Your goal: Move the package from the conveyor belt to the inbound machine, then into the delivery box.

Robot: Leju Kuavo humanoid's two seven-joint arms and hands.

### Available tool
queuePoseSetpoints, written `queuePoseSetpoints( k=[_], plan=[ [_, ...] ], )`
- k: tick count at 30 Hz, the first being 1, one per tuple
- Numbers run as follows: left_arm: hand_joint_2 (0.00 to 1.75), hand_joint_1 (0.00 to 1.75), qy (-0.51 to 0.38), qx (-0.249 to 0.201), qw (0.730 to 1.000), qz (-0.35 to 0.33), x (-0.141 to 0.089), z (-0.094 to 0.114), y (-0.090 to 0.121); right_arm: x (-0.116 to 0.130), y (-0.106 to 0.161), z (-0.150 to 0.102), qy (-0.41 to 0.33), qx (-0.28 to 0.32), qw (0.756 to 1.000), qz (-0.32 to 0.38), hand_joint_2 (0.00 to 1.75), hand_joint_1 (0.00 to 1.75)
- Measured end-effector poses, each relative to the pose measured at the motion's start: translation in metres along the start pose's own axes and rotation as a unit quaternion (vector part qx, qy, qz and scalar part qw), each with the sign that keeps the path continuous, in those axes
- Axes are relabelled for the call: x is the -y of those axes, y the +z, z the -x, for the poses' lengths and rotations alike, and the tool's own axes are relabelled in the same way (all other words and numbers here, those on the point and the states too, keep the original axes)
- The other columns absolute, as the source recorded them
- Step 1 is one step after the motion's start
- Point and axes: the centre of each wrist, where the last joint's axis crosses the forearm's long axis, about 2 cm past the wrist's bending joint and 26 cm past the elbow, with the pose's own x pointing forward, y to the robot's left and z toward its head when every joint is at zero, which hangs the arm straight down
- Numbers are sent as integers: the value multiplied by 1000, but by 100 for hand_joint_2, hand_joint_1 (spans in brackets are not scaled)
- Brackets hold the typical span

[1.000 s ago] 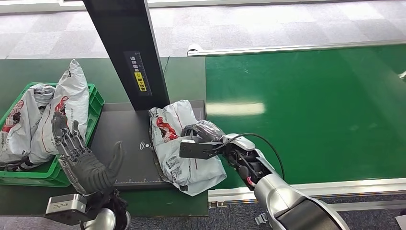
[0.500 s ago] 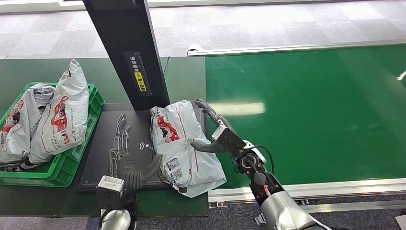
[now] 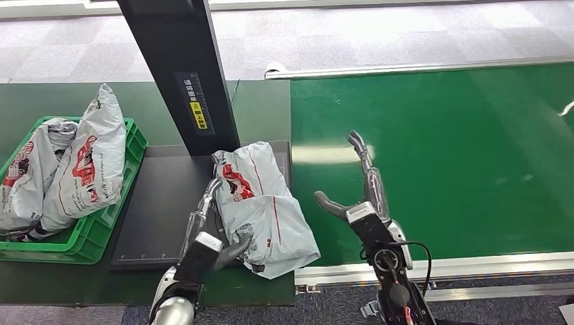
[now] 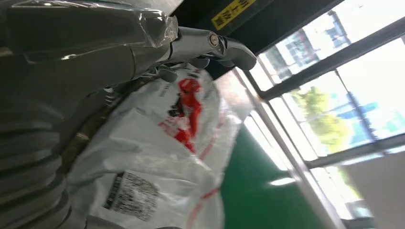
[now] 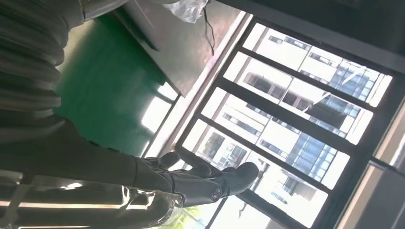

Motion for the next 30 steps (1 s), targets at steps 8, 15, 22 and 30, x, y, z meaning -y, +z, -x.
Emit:
queuePoseSetpoints(
  k=[8, 15, 22, 30],
  plan=[
    [175, 0, -280, -105, 954, 34, 23, 15, -35, 1, 23, -6, -3, -20, 1000, 6, 175, 0],
    [175, 131, -381, -118, 914, 78, 38, 20, -59, -2, 25, -8, -1, -30, 1000, 8, 175, 0],
    [175, 175, -358, -83, 926, 84, 41, 25, -58, 3, 29, -6, 5, -42, 999, 18, 175, 0],
    [175, 175, -334, -41, 940, 57, 38, 26, -59, 9, 39, -4, 6, -57, 998, 31, 175, 0]
  ],
)
